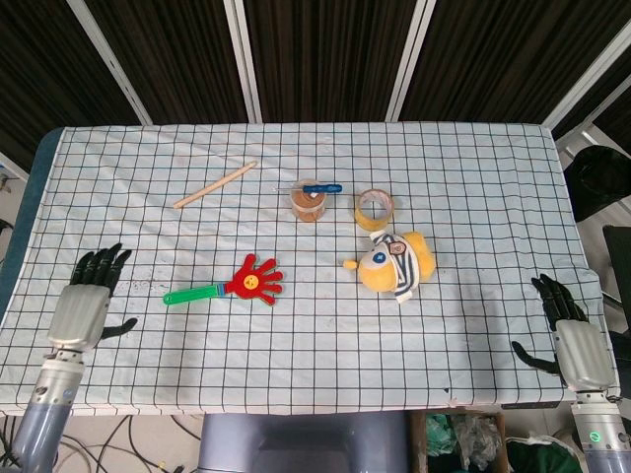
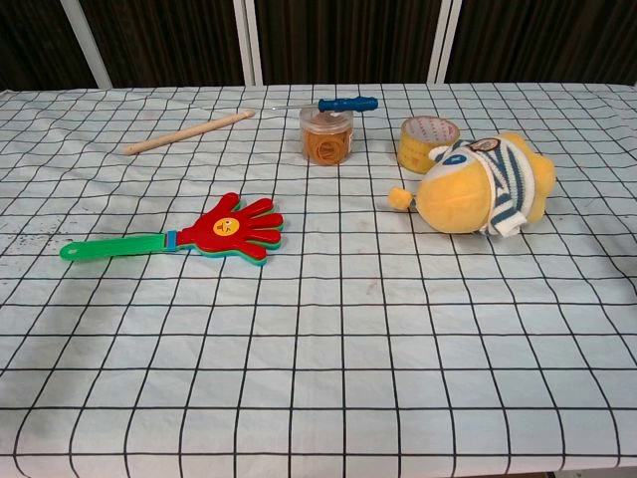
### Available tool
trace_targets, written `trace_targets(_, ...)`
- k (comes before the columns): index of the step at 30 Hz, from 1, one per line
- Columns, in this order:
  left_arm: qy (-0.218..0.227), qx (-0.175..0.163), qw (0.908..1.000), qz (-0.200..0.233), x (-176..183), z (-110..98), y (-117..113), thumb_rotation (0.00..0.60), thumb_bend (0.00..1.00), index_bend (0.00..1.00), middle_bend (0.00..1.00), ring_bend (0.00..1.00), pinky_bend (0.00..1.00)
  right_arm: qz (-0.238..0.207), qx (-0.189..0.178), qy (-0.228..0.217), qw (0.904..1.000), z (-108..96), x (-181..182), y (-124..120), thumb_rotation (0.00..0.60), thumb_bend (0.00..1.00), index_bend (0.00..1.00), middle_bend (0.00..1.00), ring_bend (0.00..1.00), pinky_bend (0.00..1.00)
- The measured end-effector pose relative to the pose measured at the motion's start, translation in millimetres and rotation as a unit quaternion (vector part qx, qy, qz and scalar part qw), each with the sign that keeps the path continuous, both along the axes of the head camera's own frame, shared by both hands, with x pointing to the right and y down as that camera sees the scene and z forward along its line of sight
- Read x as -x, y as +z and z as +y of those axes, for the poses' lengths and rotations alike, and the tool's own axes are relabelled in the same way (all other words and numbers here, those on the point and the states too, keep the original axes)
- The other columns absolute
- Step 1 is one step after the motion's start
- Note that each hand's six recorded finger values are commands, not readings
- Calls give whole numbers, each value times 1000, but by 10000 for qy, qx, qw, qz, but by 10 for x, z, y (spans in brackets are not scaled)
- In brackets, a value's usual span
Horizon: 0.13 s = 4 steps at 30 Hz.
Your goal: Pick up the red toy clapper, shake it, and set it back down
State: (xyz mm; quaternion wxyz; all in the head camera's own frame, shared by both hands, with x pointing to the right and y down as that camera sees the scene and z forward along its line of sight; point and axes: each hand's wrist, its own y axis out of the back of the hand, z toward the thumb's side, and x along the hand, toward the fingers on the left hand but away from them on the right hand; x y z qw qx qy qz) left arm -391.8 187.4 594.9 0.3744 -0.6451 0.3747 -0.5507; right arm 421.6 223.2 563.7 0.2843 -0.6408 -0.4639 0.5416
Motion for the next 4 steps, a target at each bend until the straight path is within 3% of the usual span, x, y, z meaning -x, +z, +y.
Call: trace_targets(4, -176, -128, 9998, 13, 221, 181, -183, 600, 0, 0, 0, 0, 47, 55, -42, -65, 10000, 2, 6, -10, 600, 178, 0, 0, 4, 176)
